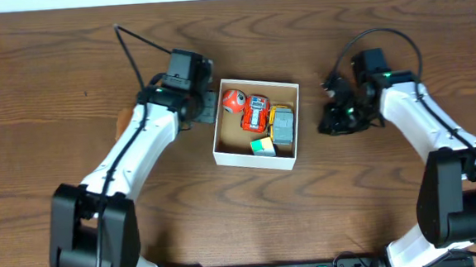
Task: Pack container
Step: 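Reach left gripper to the brown plush toy and grasp it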
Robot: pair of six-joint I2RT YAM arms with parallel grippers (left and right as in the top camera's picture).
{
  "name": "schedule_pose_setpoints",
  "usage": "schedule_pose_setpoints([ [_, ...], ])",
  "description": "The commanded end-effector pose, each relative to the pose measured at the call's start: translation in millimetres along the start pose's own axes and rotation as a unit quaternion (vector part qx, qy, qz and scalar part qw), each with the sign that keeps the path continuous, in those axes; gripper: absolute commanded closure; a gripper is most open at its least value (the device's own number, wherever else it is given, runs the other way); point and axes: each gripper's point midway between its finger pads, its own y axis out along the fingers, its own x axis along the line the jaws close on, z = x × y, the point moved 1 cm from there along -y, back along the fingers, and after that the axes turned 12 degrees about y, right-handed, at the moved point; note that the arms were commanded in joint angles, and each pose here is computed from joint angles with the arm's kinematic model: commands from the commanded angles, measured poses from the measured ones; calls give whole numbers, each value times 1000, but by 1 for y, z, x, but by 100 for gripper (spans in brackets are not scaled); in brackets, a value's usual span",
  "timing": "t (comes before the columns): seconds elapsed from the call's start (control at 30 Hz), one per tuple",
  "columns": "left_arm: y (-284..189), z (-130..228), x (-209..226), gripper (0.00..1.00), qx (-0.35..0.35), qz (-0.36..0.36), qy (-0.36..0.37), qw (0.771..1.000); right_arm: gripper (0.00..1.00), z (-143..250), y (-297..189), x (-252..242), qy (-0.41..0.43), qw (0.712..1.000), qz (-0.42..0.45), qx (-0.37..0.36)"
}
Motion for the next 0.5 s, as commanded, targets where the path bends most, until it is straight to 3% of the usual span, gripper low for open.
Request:
schedule_pose_setpoints([
  [0.0, -46, -8, 36, 71, -34, -67, -17, 997, 86, -31, -30, -24, 25, 995, 83, -52],
  [0.13, -80, 11, 65, 41, -27, -88, -56, 994, 62, -59, -92, -29, 53, 977, 166, -124],
  [0.17, -85, 18, 72, 39, -21, -93, -68, 993, 55, -64, -106, -26, 55, 973, 172, -141],
  [0.2, -89, 25, 80, 39, -13, -98, -80, 992, 44, -67, -119, -20, 51, 972, 170, -157],
  [0.23, -92, 33, 88, 38, -4, -103, -92, 990, 20, -70, -131, -14, 48, 970, 166, -172],
  [0.27, -94, 42, 97, 36, 8, -108, -107, 988, 1, -73, -144, -8, 44, 968, 161, -189],
  [0.47, -86, 71, 132, 35, 52, -122, -163, 978, 1, -70, -189, 11, 29, 956, 145, -252],
])
